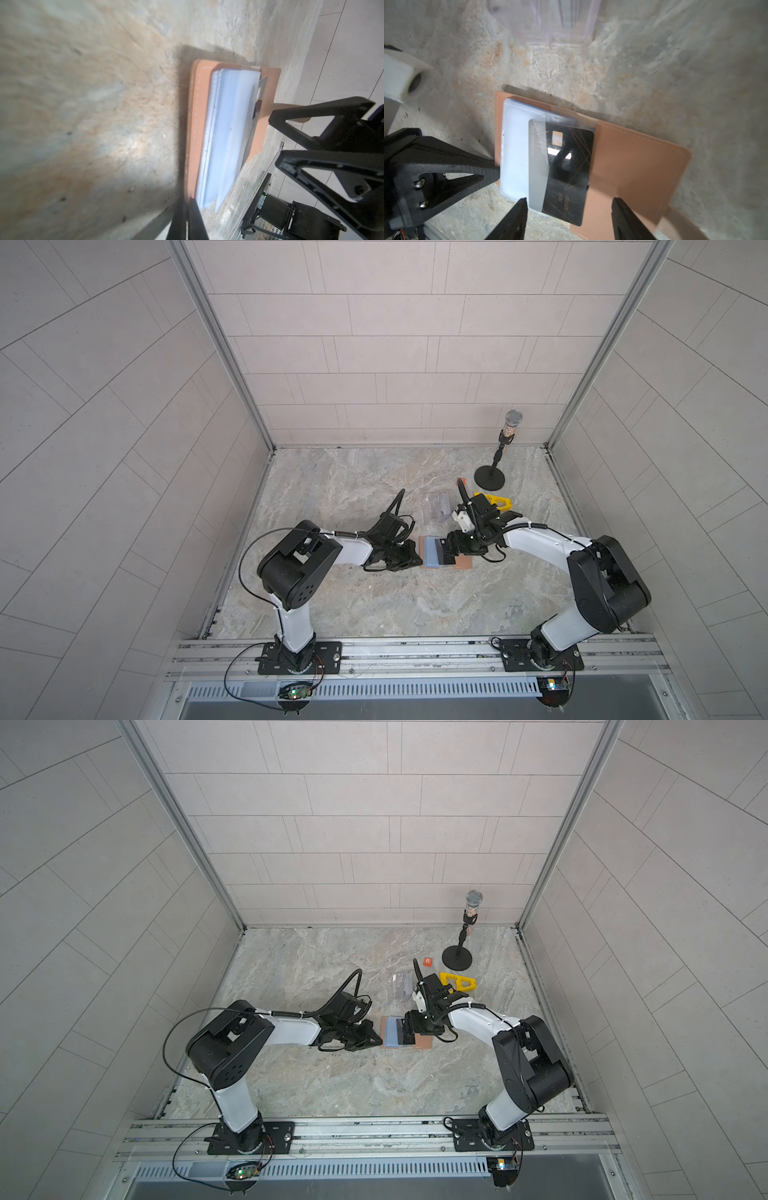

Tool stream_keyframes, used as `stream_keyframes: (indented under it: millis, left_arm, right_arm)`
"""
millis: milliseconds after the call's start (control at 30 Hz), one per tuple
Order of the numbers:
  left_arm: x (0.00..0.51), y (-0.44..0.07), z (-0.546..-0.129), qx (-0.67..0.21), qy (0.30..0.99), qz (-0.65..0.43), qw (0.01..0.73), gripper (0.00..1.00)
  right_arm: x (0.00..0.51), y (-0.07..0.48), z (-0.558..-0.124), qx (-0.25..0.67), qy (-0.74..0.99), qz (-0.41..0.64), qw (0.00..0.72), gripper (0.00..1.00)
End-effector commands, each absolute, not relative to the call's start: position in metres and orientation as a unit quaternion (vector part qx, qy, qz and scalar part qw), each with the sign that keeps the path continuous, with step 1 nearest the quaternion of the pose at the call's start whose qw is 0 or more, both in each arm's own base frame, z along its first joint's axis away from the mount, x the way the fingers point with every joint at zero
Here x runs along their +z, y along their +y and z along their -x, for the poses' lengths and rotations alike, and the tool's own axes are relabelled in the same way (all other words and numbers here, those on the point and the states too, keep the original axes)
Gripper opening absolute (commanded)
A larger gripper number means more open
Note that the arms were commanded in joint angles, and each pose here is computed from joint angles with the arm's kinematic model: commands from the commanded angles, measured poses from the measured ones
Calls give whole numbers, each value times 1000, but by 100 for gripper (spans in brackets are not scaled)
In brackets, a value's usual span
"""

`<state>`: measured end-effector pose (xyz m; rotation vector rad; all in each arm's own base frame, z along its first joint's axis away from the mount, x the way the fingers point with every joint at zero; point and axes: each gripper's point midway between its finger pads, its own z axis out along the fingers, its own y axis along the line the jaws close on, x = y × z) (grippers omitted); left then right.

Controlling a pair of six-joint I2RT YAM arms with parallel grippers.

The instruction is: Put the credit cards into the card holder

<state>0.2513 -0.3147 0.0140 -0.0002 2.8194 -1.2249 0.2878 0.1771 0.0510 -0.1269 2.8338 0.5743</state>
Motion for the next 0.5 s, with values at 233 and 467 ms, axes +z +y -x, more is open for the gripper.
stream_keyframes:
  millis: [233, 467]
  left_arm:
    - [-9, -302, -234, -357, 934, 13, 9, 0]
    - [-9, -302, -233, -359, 933, 12, 7, 0]
  right_arm:
    - [50, 155, -295, 122, 982, 42, 138, 40]
    - [42, 151, -300, 94, 985, 48, 134, 23]
